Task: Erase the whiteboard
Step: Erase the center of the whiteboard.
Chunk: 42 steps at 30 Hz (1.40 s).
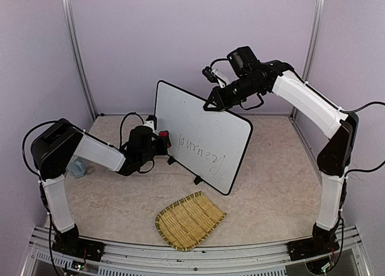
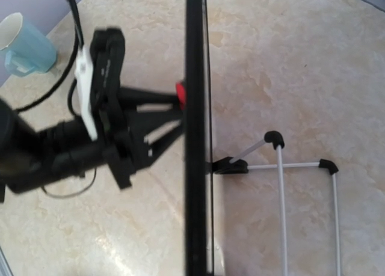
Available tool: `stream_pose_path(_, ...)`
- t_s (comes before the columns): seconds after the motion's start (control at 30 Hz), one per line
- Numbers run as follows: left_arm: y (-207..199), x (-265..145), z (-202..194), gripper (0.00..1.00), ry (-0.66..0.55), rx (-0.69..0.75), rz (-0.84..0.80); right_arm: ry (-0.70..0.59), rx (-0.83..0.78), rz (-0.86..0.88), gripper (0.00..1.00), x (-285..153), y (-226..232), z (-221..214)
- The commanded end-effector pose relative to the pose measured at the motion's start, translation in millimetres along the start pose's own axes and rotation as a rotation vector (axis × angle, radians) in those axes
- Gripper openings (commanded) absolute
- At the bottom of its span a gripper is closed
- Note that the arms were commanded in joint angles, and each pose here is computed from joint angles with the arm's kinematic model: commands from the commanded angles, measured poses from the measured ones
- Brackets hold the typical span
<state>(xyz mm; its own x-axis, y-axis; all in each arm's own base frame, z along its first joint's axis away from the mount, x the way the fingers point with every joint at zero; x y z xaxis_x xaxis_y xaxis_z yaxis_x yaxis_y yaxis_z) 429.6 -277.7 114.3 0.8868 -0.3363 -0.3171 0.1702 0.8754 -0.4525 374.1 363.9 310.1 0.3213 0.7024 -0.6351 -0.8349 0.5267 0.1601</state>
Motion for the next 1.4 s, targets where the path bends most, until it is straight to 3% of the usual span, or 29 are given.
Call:
stream_pose_path(0.0, -7.3, 5.4, 28.1, 0.18, -0.055, 0.034, -0.015, 0.031, -0.001, 0.268, 0.0, 15.3, 58.6, -8.6)
stream_pose_path(0.63, -115.0, -13.0, -0.5, 0.18, -0.04, 0.144, -0.238, 0.036, 0.0, 0.268, 0.0, 17.2, 58.4, -9.7)
stream_pose_path(0.8, -106.0, -10.0, -0.4, 0.18, -0.04, 0.151, -0.185, 0.04, 0.0, 0.269, 0.0, 17.9, 59.4, -11.0)
stream_pose_path(1.17, -30.8, 1.8, 57.3, 0.18, -0.081, 0.078, -0.018, 0.046, -0.001, 0.259, 0.0, 17.6, 58.5, -12.9)
stream_pose_path(1.37, -45.8, 3.9, 54.2, 0.18, -0.065, 0.115, -0.071, 0.046, -0.003, 0.26, 0.0, 17.9, 58.8, -13.1)
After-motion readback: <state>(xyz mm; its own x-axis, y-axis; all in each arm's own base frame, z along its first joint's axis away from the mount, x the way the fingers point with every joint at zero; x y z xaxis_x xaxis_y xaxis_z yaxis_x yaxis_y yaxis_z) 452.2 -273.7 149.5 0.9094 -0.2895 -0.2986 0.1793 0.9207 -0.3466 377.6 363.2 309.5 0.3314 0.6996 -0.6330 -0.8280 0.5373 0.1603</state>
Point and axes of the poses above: each gripper's point midway between its finger pads, its own x axis out along the fingers, its own y axis along the line the jaws close on, z = x × y, the point moved 1 cm from there along -x, back along the fingers, and after that the axes turned 12 degrees about -x, right-handed, at the moved point
